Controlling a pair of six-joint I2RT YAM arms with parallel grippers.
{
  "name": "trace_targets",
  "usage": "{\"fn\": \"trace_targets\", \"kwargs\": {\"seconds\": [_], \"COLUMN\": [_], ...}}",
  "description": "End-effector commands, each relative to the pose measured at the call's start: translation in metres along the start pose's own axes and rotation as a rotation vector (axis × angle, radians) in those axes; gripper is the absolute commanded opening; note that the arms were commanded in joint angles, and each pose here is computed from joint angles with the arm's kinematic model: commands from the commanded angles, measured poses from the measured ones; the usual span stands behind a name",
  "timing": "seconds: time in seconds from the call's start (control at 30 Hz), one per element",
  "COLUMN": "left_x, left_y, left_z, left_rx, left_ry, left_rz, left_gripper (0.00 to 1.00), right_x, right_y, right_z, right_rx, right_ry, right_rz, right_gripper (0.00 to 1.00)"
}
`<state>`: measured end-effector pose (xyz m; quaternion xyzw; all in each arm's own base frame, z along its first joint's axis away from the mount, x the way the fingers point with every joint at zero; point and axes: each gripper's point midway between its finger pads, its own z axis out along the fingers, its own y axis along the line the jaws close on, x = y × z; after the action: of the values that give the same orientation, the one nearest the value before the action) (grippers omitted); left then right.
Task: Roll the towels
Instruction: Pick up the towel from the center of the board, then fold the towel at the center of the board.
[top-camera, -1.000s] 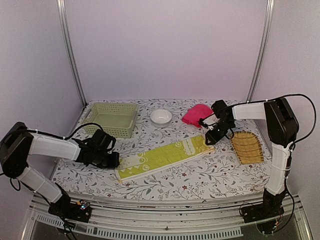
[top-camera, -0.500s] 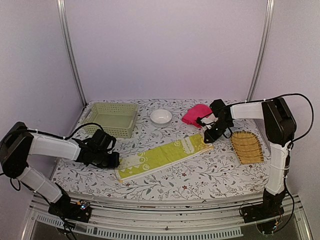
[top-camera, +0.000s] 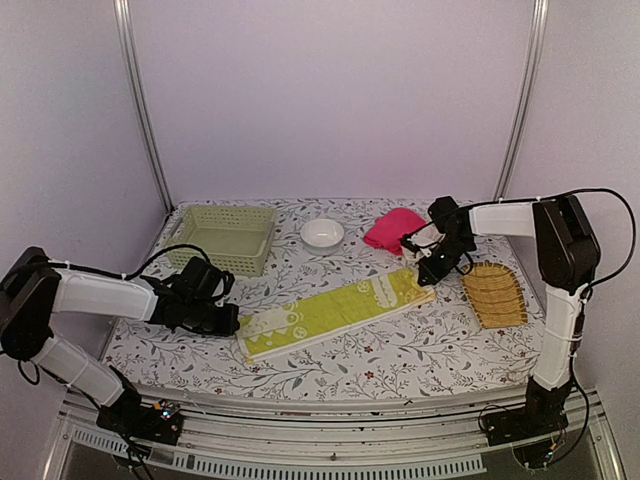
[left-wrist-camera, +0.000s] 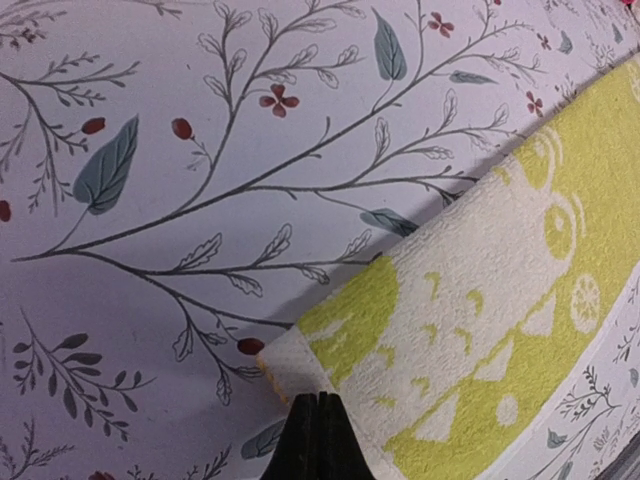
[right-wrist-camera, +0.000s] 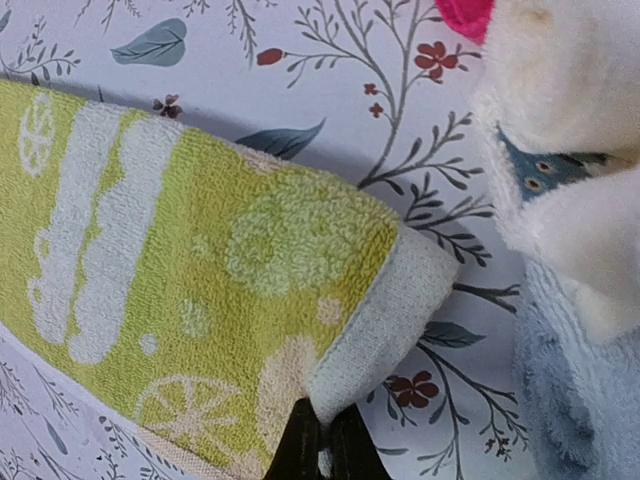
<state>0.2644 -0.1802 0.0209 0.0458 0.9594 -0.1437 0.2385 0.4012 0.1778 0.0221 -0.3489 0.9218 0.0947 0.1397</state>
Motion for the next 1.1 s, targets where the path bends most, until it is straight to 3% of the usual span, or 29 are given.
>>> {"fn": "trace_targets", "kwargs": {"seconds": [0.0, 0.13, 0.23, 0.47, 1.07], "left_x": [-0.008, -0.01, -0.01, -0.01, -0.002], "left_y": [-0.007, -0.014, -0.016, -0.014, -0.012], "left_z": [-0.003, -0.003, -0.004, -0.006, -0.002], "left_rx": [0.024, 0.04, 0.044, 0.033, 0.018], "left_ry": [-0.005, 0.001, -0.002, -0.009, 0.018], "left_rz": [0.031, 0.039, 0.045, 0.048, 0.034], "left_gripper": [0.04, 0.18, 0.22, 0.22, 0.2], "right_x": [-0.009, -0.011, -0.013, -0.034, -0.071], "right_y": [-0.008, -0.011, -0.018, -0.002, 0.135], "right_z": [-0.043, -0.053, -0.061, -0.093, -0.106], "right_rx": [0.006, 0.022, 0.038, -0.049, -0.538], "right_ry": [-0.039, -0.052, -0.061, -0.136, -0.204], "right_rz": [0.019, 0.021, 0.033, 0.033, -0.082], "right_gripper": [0.02, 0.02, 0.02, 0.02, 0.02]}}
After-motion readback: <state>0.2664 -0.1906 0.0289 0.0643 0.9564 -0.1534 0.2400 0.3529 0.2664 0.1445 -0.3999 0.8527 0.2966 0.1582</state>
